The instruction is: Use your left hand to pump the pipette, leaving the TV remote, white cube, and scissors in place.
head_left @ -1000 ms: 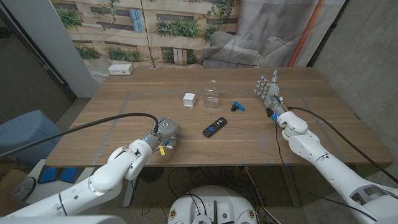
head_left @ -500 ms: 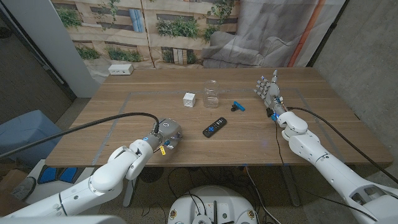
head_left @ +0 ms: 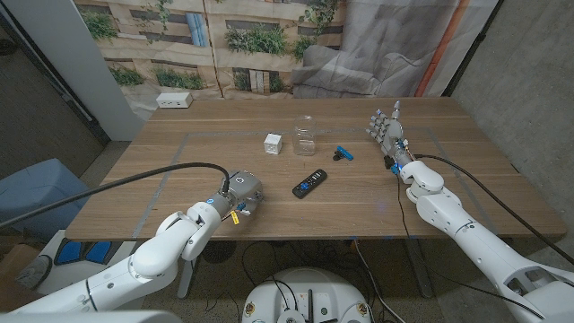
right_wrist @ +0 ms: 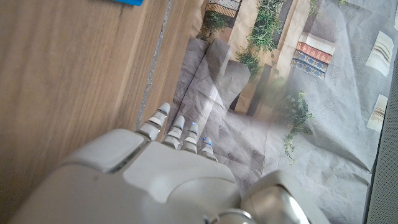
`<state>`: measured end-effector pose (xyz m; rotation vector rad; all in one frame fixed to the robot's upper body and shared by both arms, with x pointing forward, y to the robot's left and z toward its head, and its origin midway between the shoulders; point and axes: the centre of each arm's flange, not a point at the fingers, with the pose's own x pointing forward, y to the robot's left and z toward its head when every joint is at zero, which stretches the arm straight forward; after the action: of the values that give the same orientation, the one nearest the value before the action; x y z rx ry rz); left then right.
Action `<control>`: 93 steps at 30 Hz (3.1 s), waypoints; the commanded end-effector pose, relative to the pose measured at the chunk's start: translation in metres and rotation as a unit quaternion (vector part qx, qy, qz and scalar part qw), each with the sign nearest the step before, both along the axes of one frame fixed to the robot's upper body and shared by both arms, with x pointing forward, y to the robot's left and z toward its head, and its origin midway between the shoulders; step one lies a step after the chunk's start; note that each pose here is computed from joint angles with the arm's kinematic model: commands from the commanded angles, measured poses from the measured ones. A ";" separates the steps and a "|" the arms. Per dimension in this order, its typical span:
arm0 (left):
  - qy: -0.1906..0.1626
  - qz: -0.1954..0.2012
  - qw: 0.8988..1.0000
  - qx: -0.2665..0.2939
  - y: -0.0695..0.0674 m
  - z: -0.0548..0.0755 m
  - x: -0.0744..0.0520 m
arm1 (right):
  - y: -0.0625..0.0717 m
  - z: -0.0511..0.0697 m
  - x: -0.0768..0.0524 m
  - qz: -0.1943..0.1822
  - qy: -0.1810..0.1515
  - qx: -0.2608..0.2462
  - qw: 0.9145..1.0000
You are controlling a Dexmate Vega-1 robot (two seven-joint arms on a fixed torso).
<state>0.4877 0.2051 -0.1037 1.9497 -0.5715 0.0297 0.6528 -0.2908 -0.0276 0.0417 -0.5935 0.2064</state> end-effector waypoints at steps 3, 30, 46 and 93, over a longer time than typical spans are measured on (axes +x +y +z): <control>-0.011 -0.004 1.000 -0.003 -0.001 0.000 0.002 | 0.000 0.000 0.000 0.000 0.000 0.000 1.000; -0.032 -0.006 0.999 0.005 0.002 0.018 -0.005 | 0.000 0.000 0.000 0.000 0.000 0.000 1.000; -0.050 -0.017 0.999 -0.006 0.003 0.039 -0.015 | 0.000 0.000 0.000 0.000 0.000 0.000 1.000; -0.111 -0.088 0.982 -0.125 -0.006 0.104 -0.046 | 0.000 0.000 0.000 0.000 0.000 0.000 1.000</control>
<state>0.4489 0.2016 -0.0162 1.7581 -0.8030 0.1701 0.6527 -0.2909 -0.0274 0.0415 -0.5943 0.2063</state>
